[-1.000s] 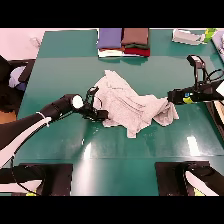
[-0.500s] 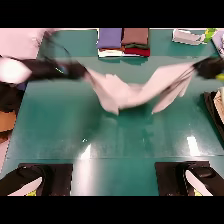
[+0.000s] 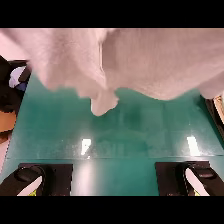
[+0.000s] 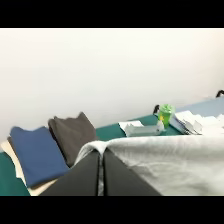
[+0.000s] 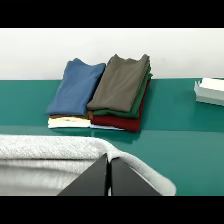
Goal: Fold the shirts.
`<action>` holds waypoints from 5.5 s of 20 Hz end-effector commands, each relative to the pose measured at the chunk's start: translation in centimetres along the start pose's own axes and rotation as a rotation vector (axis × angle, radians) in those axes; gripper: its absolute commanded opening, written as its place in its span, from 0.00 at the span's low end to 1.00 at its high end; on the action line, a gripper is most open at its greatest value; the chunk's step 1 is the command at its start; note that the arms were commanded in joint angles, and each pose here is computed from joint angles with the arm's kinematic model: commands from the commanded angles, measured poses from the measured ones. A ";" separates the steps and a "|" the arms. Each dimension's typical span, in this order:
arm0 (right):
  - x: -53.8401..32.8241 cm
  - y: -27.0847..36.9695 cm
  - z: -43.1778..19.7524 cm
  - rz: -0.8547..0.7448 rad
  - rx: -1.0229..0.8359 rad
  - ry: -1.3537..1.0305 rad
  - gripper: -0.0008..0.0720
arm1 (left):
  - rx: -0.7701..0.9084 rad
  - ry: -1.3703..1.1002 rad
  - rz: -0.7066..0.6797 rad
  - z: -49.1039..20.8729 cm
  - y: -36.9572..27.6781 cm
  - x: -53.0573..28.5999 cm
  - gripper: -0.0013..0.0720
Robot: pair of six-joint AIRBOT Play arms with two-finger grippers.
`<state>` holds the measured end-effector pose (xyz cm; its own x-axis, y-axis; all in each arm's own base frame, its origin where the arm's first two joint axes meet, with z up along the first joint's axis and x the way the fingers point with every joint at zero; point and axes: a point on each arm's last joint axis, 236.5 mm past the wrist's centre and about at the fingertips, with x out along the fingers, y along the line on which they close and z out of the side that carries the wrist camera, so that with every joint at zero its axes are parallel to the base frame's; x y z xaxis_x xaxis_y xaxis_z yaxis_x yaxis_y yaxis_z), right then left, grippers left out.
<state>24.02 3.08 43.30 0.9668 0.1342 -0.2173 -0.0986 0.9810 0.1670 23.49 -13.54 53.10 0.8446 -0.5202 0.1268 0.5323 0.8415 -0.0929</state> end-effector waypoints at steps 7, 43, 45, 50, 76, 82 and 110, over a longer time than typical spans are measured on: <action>7.0 -0.8 -12.3 0.005 0.072 0.529 0.03 | 0.081 0.641 0.194 -18.2 8.4 8.5 0.04; 8.2 -16.1 -48.8 -0.323 0.420 1.302 0.73 | -0.504 1.466 0.351 -56.7 11.0 -6.3 0.70; 8.8 -15.3 -49.9 -0.294 0.388 1.344 0.53 | -0.506 1.468 0.349 -56.7 10.9 -6.3 0.70; 10.0 -14.2 -49.7 -0.258 0.290 1.321 0.03 | -0.508 1.445 0.351 -56.7 11.1 -5.8 0.71; 11.5 -12.5 -41.0 -0.208 0.259 1.092 0.03 | -0.334 1.330 0.118 -54.9 5.1 1.9 0.04; 11.1 -10.2 -17.8 -0.191 0.082 0.479 0.03 | 0.014 0.550 0.203 -21.4 7.6 6.4 0.04; 22.2 -14.0 -31.2 -0.150 0.230 1.029 0.03 | 0.015 1.132 0.320 -48.3 15.8 14.2 0.05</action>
<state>38.44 -3.62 14.75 0.4326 0.1348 -0.8914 0.1257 0.9701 0.2077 43.63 -13.85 13.29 0.5666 -0.1150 -0.8159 0.3003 0.9509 0.0744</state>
